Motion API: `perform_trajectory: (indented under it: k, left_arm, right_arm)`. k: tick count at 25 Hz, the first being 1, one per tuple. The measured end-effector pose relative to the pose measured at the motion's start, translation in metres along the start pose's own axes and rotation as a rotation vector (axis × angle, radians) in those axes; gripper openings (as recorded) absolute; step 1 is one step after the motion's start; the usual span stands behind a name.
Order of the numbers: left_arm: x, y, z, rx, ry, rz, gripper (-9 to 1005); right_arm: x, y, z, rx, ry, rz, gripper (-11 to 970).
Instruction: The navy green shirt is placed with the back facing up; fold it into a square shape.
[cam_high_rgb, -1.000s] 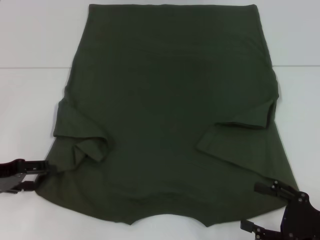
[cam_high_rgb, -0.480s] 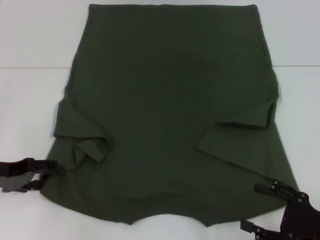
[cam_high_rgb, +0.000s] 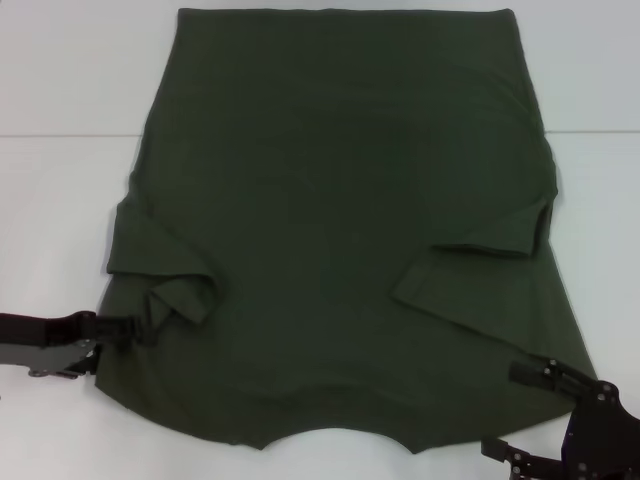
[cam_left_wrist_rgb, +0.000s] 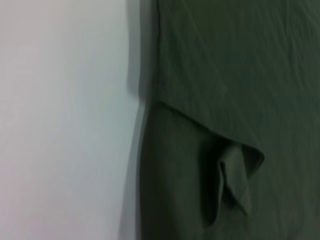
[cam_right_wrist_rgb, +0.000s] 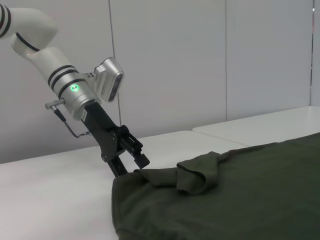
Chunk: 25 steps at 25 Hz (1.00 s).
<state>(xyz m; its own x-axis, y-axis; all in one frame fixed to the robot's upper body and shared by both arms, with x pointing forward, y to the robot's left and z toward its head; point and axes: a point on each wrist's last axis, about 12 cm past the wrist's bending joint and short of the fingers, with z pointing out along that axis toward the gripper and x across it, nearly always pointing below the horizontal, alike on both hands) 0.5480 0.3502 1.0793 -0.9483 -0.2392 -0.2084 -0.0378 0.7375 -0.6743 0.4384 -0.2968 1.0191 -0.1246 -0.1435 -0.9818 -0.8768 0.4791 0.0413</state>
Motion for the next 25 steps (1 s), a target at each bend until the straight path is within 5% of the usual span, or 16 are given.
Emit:
perform_trajectory:
  k: [5, 16, 25]
  left_arm:
    - [-0.001, -0.001, 0.002, -0.025, 0.016, 0.032, 871]
    - [-0.001, -0.002, 0.002, -0.046, 0.015, 0.056, 615]
    - [-0.002, -0.002, 0.001, -0.048, 0.012, 0.055, 214]
  right_arm:
    - [0.0, 0.0, 0.0, 0.002, -0.004, 0.001, 925]
    - [-0.001, -0.002, -0.001, 0.015, -0.01, 0.007, 926]
    - [-0.009, -0.013, -0.006, 0.059, -0.027, 0.118, 926]
